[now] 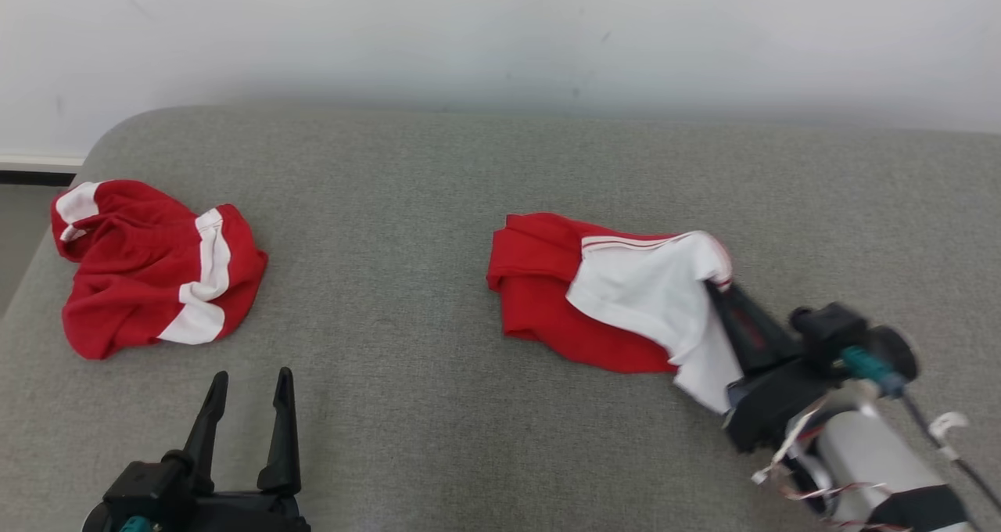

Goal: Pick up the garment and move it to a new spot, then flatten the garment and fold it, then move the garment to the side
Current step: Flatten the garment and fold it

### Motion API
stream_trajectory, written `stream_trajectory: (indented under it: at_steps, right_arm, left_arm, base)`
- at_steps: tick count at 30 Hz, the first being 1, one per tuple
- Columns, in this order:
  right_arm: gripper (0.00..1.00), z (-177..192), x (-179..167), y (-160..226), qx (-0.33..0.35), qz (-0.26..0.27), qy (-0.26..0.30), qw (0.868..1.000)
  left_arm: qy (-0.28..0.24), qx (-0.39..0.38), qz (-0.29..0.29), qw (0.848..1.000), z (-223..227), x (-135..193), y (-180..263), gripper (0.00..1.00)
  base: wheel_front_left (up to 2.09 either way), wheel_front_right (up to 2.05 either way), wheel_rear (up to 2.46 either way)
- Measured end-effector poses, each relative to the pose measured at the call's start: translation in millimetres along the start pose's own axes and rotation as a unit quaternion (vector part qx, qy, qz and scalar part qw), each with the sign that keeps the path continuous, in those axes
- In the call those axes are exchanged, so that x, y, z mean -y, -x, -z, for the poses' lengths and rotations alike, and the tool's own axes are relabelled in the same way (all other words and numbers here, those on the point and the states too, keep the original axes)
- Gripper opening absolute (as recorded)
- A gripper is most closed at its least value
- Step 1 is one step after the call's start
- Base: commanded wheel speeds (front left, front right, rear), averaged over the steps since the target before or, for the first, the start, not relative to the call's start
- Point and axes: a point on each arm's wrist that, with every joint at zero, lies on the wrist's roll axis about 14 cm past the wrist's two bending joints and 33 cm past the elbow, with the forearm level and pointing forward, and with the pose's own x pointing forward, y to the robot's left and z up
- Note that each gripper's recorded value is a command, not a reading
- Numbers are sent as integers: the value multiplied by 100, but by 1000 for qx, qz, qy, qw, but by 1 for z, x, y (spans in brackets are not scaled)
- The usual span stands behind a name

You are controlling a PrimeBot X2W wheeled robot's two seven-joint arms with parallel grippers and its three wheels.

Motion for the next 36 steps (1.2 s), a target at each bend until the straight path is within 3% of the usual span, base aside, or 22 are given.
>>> stream_trajectory:
  at_steps: [9, 19, 20, 21, 22, 29, 36]
  right_arm:
    - [0, -16, 97, 17, 19, 121, -35, 992]
    - [0, -17, 185, 16, 1, 228, -75, 971]
    - [26, -12, 187, 15, -8, 233, -78, 969]
    - [77, -8, 189, 13, -14, 235, -79, 969]
    - [100, -5, 190, 11, -19, 236, -78, 968]
    - [100, -5, 181, 0, -14, 225, -69, 972]
    - [100, -41, 164, 11, 52, 207, -56, 975]
  left_arm:
    - [5, -10, 18, 1000, 7, 12, -4, 100]
    - [10, -24, 18, 1000, 17, 12, -8, 100]
    - [11, -26, 17, 999, 18, 12, -9, 100]
    - [11, -26, 16, 999, 18, 11, -10, 100]
    - [11, -27, 16, 999, 18, 11, -11, 100]
    - [12, -34, 12, 999, 23, 8, -12, 100]
    - [11, -19, 18, 1000, 15, 12, -15, 100]
  base:
    - [0, 0, 0]
    - [0, 0, 0]
    - [0, 0, 0]
    - [0, 0, 0]
    - [0, 0, 0]
    - [0, 0, 0]
    - [0, 0, 0]
